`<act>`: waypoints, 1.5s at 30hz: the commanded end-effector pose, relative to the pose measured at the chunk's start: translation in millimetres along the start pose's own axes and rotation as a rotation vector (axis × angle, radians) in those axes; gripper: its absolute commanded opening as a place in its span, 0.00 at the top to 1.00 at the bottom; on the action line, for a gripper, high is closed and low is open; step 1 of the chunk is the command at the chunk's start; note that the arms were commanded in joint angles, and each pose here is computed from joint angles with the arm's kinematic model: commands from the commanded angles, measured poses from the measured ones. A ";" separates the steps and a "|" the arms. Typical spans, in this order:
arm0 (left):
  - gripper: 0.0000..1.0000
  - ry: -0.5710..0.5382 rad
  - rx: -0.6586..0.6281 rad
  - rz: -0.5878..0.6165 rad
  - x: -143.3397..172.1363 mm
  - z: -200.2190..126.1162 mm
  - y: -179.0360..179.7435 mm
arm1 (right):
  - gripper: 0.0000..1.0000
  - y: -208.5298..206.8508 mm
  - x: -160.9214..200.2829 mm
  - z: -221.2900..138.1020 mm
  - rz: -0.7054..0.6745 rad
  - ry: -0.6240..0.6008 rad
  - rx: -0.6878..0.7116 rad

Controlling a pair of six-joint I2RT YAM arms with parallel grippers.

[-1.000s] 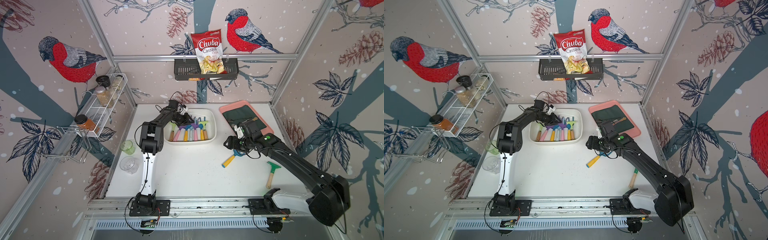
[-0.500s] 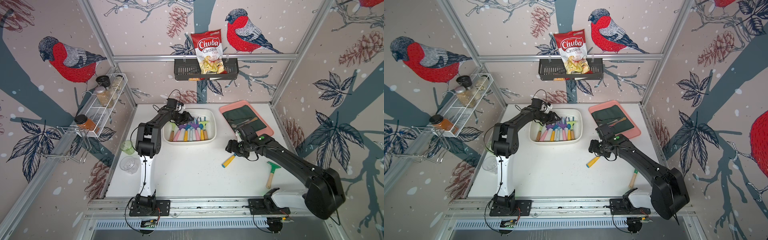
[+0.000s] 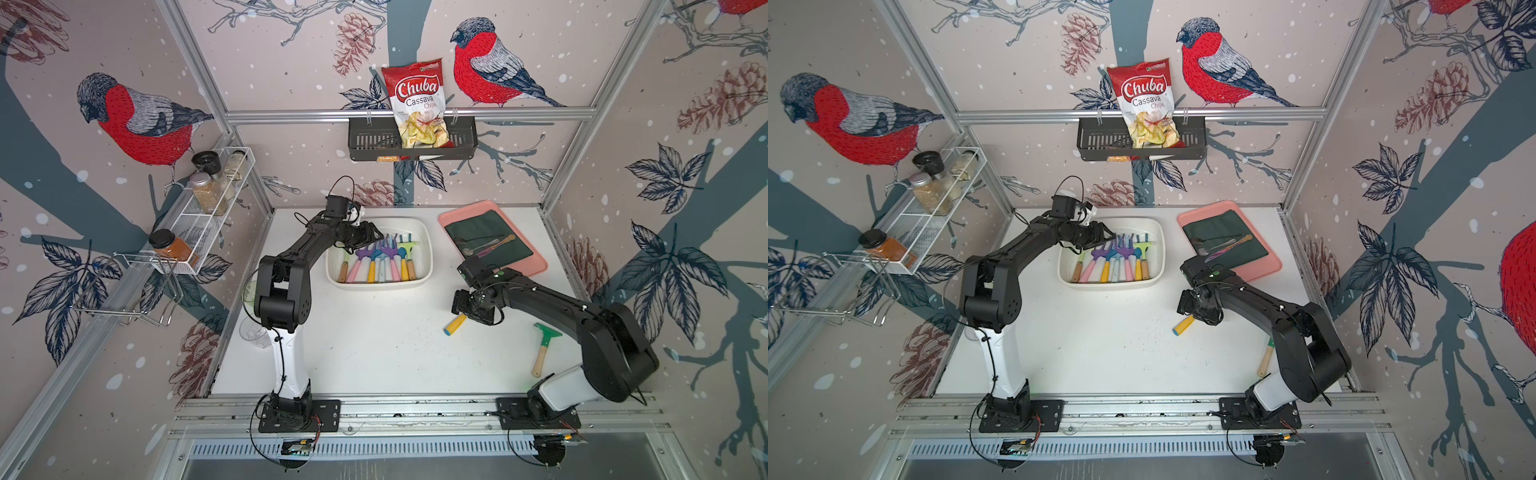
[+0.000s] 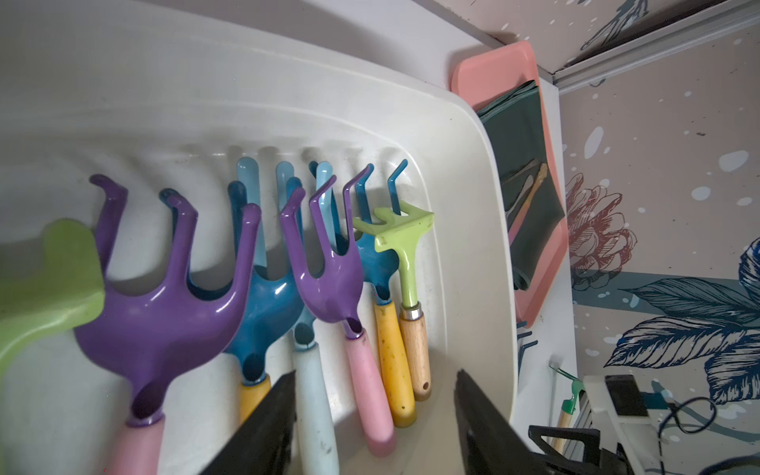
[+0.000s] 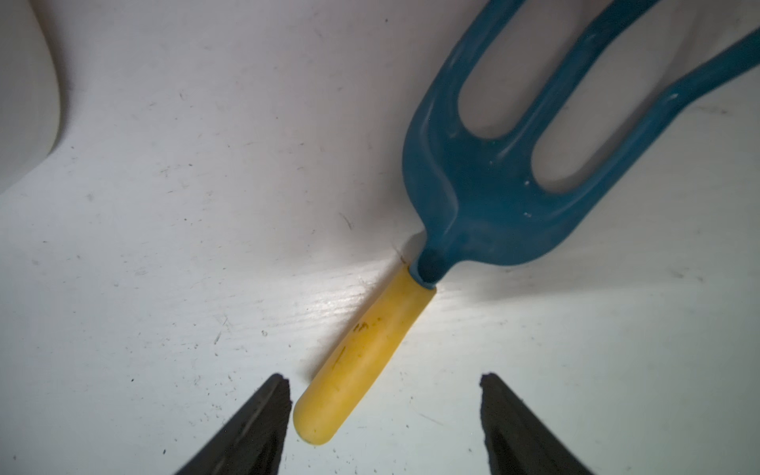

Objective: Put the rake into the storage box
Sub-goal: Pick up the rake at the center of the board.

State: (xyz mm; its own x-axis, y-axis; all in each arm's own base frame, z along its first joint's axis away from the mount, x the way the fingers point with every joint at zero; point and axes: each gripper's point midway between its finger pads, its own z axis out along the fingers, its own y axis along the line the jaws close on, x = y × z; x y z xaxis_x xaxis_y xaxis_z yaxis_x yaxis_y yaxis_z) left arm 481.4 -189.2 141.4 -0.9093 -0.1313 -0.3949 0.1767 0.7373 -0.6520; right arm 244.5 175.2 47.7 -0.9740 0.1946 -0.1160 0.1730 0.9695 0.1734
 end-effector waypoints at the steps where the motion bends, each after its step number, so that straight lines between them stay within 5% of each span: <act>1: 0.38 -0.038 0.020 0.014 -5.1 -10.9 -9.1 | 0.26 4.4 0.1 8.5 -0.016 0.004 0.027; 10: 0.38 -0.036 0.015 0.018 3.3 -20.8 -12.9 | 0.37 17.3 30.5 29.5 -0.090 0.080 0.051; 26: 0.38 -0.098 0.075 0.018 11.5 -51.8 -40.8 | 0.82 15.8 50.7 8.4 -0.160 0.070 0.037; 37: 0.38 -0.054 0.216 0.040 55.1 -33.6 -120.1 | 0.85 52.5 16.6 -78.6 -0.250 -0.130 -0.132; 45: 0.38 -0.013 0.287 0.080 67.8 -8.2 -165.9 | 0.85 76.3 2.8 -106.6 -0.317 -0.175 -0.186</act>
State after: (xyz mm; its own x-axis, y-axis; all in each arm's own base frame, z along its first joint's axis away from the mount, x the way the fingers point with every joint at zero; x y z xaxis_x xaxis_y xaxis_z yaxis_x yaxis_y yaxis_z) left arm 381.1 -304.5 216.7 -0.8974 -0.0776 -0.4343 0.3223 0.5571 -0.7654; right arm 239.2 235.2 160.5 -0.9387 -0.0334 -0.3432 -0.1420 0.9445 0.2963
